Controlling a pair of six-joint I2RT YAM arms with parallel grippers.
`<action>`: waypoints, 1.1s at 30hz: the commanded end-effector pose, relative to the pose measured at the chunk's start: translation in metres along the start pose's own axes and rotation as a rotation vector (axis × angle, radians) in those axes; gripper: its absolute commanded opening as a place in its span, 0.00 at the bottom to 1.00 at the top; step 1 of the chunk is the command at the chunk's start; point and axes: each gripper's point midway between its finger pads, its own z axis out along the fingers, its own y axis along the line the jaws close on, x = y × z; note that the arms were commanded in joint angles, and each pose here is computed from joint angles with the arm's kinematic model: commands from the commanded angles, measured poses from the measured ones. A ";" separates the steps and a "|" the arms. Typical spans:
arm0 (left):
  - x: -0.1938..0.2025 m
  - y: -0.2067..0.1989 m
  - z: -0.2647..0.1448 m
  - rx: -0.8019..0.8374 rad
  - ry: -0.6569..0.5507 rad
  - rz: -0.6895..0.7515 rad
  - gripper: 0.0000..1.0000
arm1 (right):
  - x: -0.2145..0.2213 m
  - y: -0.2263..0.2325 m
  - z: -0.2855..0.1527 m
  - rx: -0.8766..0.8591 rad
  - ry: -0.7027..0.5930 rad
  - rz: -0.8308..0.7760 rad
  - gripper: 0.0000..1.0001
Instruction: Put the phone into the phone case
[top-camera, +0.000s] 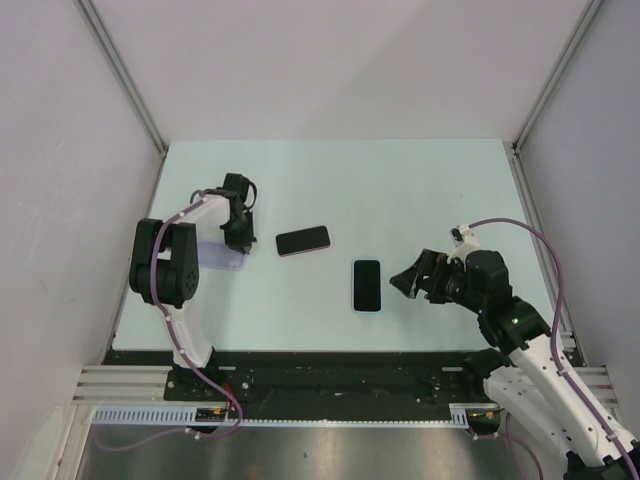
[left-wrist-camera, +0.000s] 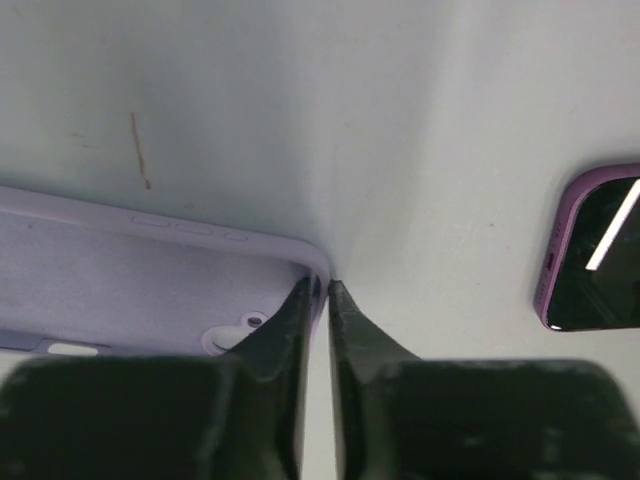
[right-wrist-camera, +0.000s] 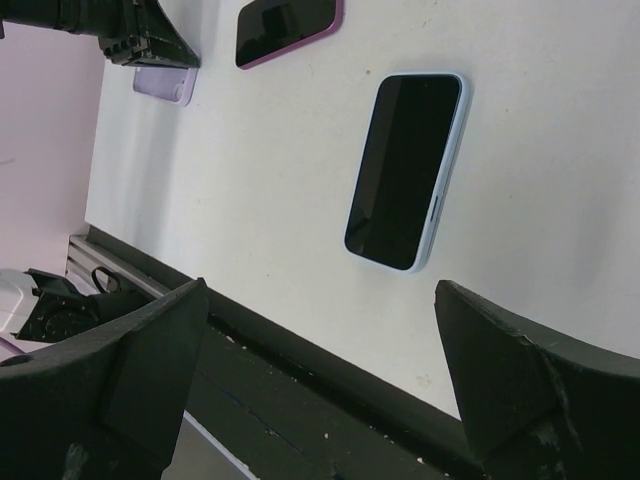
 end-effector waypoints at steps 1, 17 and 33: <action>0.021 -0.019 0.001 0.102 0.081 -0.037 0.07 | -0.018 0.017 -0.007 -0.048 -0.055 -0.016 1.00; 0.092 -0.113 -0.079 0.716 0.132 -0.413 0.00 | -0.011 0.012 0.001 -0.031 -0.022 -0.003 1.00; 0.115 -0.183 -0.089 0.785 0.147 -0.571 0.00 | -0.011 0.010 -0.007 -0.016 -0.046 0.005 1.00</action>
